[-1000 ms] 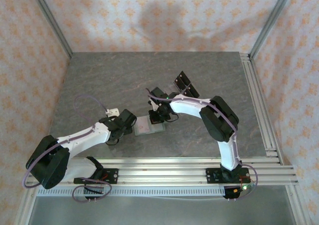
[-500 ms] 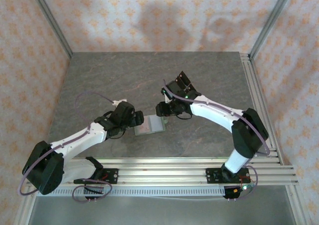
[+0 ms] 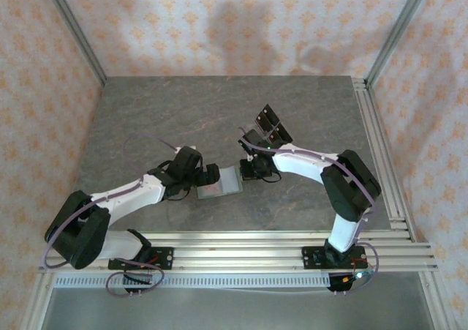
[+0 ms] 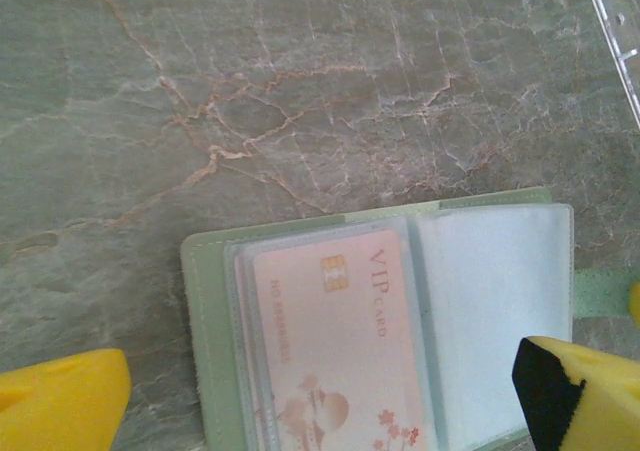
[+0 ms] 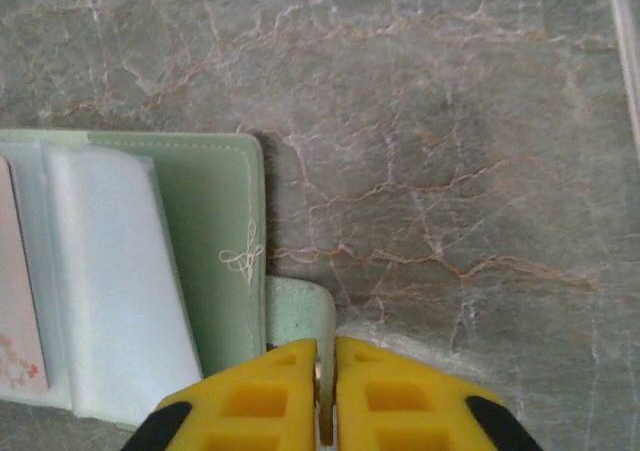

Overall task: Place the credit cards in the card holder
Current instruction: Close the card holder at the center of the table.

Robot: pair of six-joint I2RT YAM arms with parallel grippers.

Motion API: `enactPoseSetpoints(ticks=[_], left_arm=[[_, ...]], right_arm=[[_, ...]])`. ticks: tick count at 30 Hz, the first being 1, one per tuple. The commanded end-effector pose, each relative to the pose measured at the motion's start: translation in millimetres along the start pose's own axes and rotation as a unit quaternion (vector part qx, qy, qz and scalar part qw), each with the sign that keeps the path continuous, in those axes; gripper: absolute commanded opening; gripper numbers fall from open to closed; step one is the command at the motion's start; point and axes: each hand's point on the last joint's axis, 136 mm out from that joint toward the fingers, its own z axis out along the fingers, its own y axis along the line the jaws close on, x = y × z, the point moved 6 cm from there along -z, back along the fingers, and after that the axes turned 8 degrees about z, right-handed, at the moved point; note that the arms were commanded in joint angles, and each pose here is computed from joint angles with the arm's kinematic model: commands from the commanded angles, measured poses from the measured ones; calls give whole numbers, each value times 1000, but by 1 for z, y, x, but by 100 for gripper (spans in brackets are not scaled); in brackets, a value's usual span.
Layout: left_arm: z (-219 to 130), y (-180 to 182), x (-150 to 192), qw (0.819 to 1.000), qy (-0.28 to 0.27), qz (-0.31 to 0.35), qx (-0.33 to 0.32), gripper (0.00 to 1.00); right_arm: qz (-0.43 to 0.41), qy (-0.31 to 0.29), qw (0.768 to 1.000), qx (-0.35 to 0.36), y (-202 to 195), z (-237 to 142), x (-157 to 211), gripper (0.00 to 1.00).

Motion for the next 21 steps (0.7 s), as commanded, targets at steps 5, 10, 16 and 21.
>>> enactPoseSetpoints(ticks=[5,10,16,21], left_arm=[[11,-14,-13,999,-8,10,40,100],[18,-11,-10,1000,1,9,27,100],[9,2,-6,1000,-19,-6,-5,100],[11,5,-1,1000,-10,-6,-10,100]], right_arm=[[3,0,1000,-5,-4,7,2,1],[6,3,1000,-11,-3,10,3,0],[8,5,1000,-18,-2,10,4,0],[8,7,1000,-21,-1,10,4,0]])
